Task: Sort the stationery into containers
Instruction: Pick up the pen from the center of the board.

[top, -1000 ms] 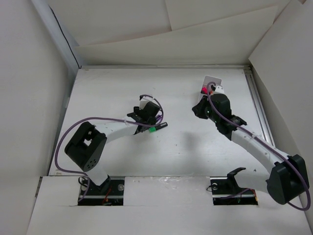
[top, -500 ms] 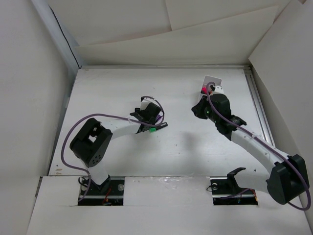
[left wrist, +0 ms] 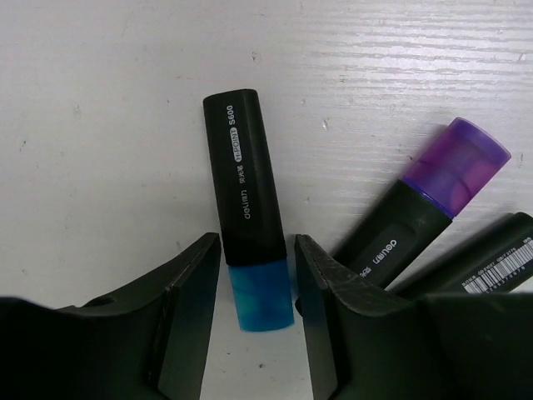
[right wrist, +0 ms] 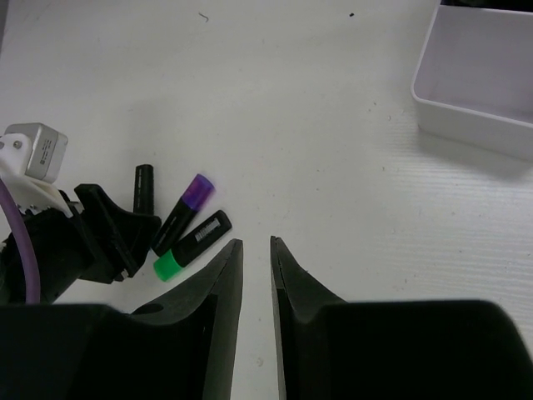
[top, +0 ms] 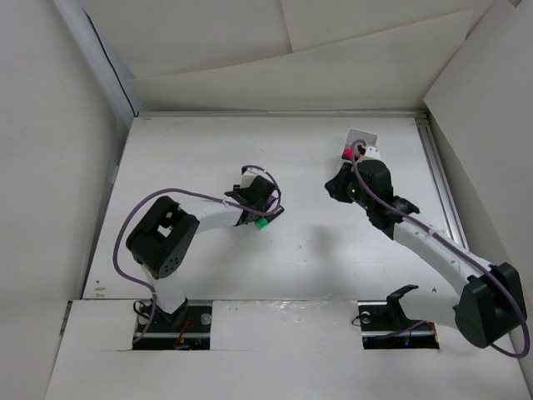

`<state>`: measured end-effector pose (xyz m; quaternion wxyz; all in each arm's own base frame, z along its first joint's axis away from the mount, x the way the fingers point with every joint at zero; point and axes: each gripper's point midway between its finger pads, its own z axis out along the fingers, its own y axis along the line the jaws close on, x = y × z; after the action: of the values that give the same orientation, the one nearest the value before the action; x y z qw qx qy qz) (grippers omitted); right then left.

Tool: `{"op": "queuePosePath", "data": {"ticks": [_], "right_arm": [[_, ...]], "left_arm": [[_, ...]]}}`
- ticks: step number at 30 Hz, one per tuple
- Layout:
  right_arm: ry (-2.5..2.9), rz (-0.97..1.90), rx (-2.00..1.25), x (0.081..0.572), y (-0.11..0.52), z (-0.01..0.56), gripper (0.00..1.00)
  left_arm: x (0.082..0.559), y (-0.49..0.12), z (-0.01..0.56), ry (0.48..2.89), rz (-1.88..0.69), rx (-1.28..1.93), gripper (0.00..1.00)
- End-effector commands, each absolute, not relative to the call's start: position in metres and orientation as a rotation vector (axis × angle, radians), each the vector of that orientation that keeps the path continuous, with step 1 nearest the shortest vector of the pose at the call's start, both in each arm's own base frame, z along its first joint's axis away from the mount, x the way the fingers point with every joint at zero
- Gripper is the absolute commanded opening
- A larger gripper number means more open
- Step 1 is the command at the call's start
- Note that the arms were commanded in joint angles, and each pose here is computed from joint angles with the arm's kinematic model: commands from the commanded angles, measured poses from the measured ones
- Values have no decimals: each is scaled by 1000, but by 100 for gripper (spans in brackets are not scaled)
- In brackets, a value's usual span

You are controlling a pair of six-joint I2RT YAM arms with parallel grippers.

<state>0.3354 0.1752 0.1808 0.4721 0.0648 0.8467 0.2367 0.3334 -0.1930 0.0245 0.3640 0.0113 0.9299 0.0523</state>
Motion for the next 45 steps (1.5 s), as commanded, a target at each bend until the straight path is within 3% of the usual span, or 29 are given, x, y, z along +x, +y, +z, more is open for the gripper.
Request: {"op": "queuePosePath", "data": {"ticks": [1, 7, 15, 25, 29, 38, 45], "right_arm": [[2011, 593, 149, 340, 178, 195, 26], [2035, 608, 128, 343, 178, 198, 56], [1955, 610, 163, 342, 175, 226, 59], [1768, 586, 219, 342, 169, 265, 59], [1701, 613, 203, 341, 175, 277, 59], [1673, 924, -40, 322, 240, 318, 89], [1734, 1057, -121, 326, 276, 315, 94]], "left_arm": [[339, -197, 29, 2389, 127, 40, 37], [337, -196, 33, 2383, 121, 37, 21], [339, -193, 60, 2312, 70, -37, 8], [342, -188, 136, 2131, -67, -150, 7], [334, -207, 166, 2071, -273, -113, 7], [302, -258, 224, 1810, -644, 148, 7], [286, -273, 230, 1726, -765, 270, 8]]}}
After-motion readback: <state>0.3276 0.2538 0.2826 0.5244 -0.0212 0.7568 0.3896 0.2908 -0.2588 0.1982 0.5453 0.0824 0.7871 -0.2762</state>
